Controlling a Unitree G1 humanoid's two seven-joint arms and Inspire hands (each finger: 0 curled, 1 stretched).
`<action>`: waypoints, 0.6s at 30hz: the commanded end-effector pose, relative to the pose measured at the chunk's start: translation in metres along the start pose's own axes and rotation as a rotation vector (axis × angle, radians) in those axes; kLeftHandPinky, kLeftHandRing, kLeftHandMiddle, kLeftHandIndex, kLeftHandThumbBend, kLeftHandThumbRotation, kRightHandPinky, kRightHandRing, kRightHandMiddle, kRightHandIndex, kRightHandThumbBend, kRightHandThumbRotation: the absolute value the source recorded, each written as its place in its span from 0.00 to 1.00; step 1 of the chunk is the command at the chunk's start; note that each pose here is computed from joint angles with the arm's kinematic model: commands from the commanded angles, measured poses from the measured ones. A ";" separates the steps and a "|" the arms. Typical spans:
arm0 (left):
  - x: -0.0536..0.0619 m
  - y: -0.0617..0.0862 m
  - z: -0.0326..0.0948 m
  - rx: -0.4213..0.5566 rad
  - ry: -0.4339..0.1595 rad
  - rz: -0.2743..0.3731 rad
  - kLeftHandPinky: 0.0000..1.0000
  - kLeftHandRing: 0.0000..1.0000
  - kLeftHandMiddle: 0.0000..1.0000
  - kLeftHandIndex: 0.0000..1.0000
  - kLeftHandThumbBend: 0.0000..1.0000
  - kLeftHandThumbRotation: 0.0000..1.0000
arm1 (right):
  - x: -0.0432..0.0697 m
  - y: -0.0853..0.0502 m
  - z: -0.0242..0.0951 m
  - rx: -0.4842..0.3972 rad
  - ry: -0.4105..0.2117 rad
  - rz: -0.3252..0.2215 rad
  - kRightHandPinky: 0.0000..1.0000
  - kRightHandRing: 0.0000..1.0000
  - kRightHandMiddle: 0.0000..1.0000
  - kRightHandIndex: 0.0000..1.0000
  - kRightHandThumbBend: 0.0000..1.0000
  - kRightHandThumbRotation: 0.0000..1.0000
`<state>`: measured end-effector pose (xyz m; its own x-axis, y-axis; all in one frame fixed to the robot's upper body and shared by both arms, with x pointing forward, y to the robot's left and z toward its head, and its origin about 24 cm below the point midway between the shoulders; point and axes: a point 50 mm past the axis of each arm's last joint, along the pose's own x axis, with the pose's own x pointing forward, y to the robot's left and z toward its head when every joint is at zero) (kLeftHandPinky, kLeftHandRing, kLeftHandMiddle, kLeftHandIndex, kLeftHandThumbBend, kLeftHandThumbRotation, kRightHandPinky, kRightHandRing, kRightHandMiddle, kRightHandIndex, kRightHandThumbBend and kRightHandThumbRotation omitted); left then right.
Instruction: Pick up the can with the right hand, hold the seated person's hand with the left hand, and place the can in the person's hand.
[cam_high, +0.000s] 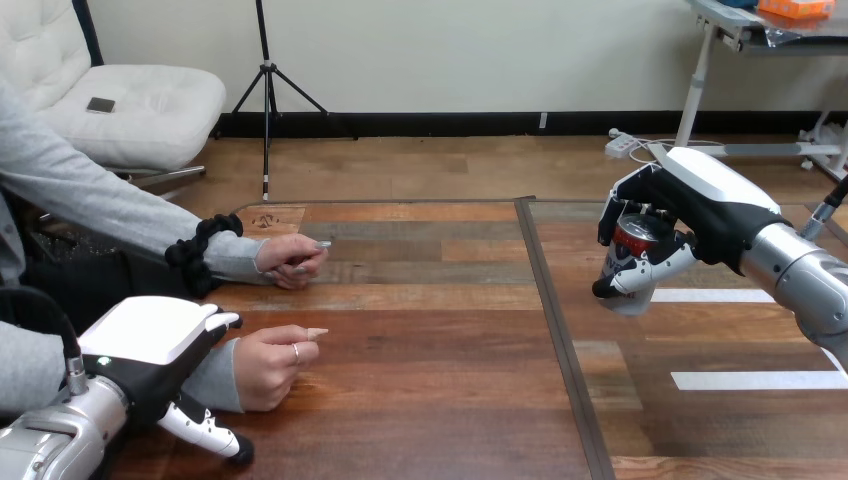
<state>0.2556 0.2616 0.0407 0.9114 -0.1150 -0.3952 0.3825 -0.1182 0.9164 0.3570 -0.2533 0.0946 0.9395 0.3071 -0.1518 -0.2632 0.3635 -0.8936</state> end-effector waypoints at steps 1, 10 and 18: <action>0.002 0.010 -0.012 0.049 0.043 0.022 0.81 0.89 0.90 0.86 1.00 0.41 | 0.001 -0.031 0.006 0.007 -0.033 -0.107 0.35 0.39 0.42 0.43 0.76 0.00; 0.003 0.009 -0.013 0.049 0.044 0.025 0.79 0.86 0.87 0.84 1.00 0.38 | 0.000 -0.031 0.007 0.010 -0.040 -0.110 0.34 0.38 0.42 0.43 0.76 0.00; 0.004 0.008 -0.013 0.040 0.043 0.037 0.77 0.84 0.85 0.82 1.00 0.33 | 0.000 -0.031 0.007 0.020 -0.040 -0.107 0.34 0.38 0.42 0.43 0.75 0.00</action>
<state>0.2587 0.2618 0.0419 0.9227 -0.1171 -0.3673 0.3543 -0.1185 0.9276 0.3571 -0.2544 0.0955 0.9407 0.3037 -0.1510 -0.2649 0.3799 -0.8863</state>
